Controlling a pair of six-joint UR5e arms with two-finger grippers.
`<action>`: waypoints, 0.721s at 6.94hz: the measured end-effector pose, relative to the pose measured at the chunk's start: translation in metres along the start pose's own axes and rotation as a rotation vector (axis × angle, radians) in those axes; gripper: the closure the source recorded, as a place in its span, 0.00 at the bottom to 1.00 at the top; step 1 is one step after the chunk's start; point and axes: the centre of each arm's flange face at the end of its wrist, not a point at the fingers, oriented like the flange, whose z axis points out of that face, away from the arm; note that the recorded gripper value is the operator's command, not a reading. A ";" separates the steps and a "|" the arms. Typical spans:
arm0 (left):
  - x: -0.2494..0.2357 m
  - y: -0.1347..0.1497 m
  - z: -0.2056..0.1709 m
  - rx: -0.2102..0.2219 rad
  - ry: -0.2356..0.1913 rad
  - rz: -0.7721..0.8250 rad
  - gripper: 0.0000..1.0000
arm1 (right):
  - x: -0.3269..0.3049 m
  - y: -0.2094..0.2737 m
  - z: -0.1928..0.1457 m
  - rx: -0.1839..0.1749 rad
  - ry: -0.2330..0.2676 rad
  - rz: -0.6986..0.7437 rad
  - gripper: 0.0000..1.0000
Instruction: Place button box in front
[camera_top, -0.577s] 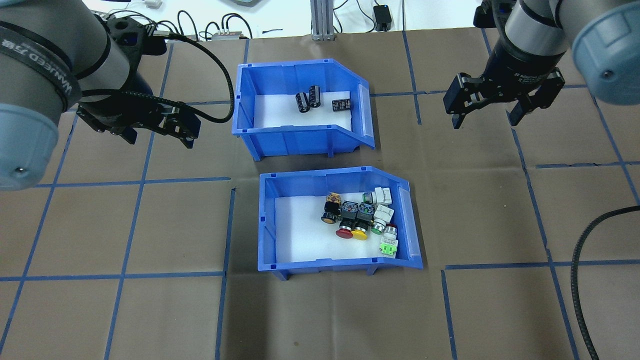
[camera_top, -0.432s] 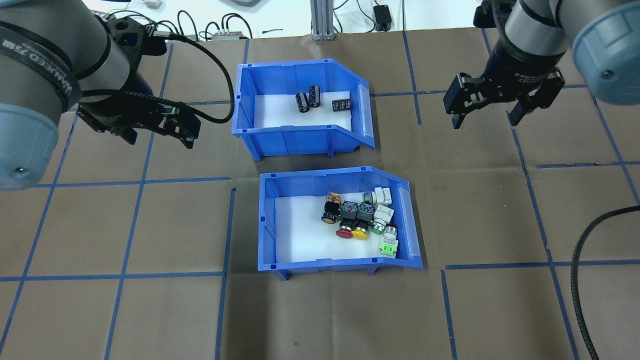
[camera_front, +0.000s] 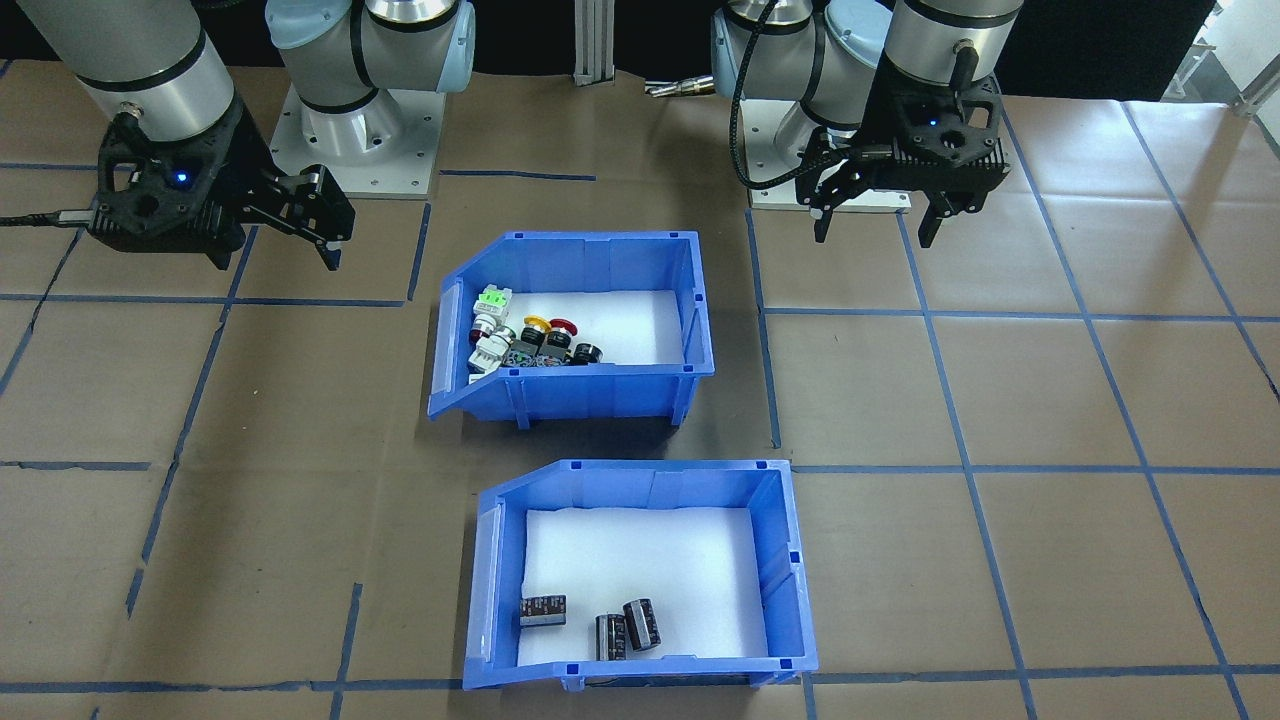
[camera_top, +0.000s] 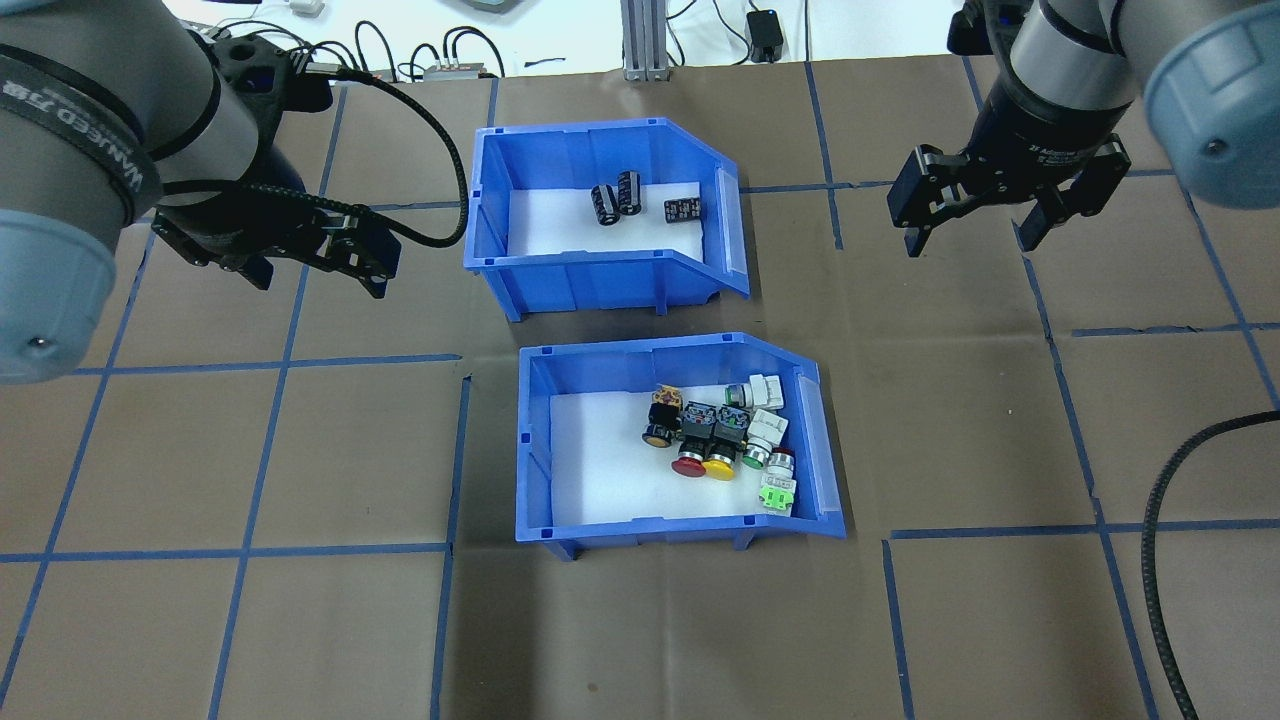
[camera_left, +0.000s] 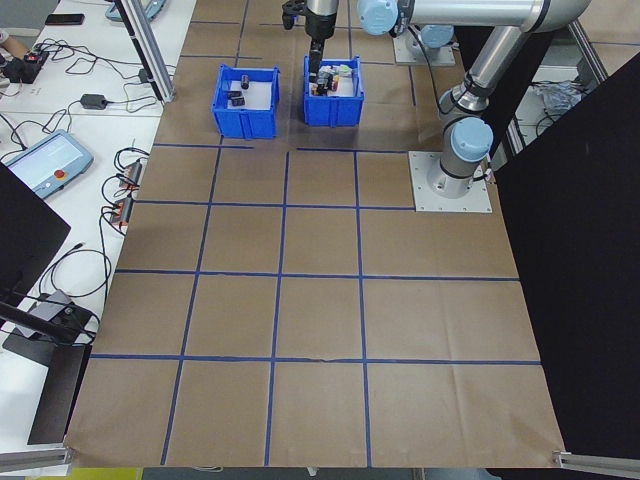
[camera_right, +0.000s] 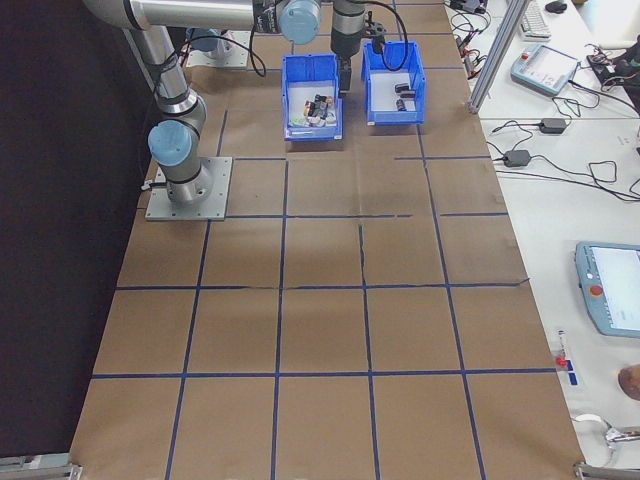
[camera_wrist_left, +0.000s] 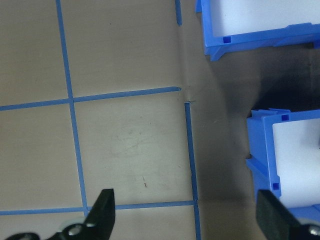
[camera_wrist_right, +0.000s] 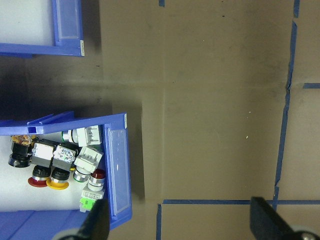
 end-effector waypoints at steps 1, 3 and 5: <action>0.000 0.001 0.001 -0.002 -0.001 -0.001 0.00 | 0.000 0.000 0.000 0.000 0.000 0.000 0.00; 0.000 0.001 0.004 -0.008 0.000 -0.005 0.00 | 0.000 0.000 0.000 0.000 0.000 0.000 0.00; -0.001 0.001 0.005 -0.008 0.001 -0.006 0.00 | 0.000 -0.002 0.000 0.001 -0.004 -0.002 0.00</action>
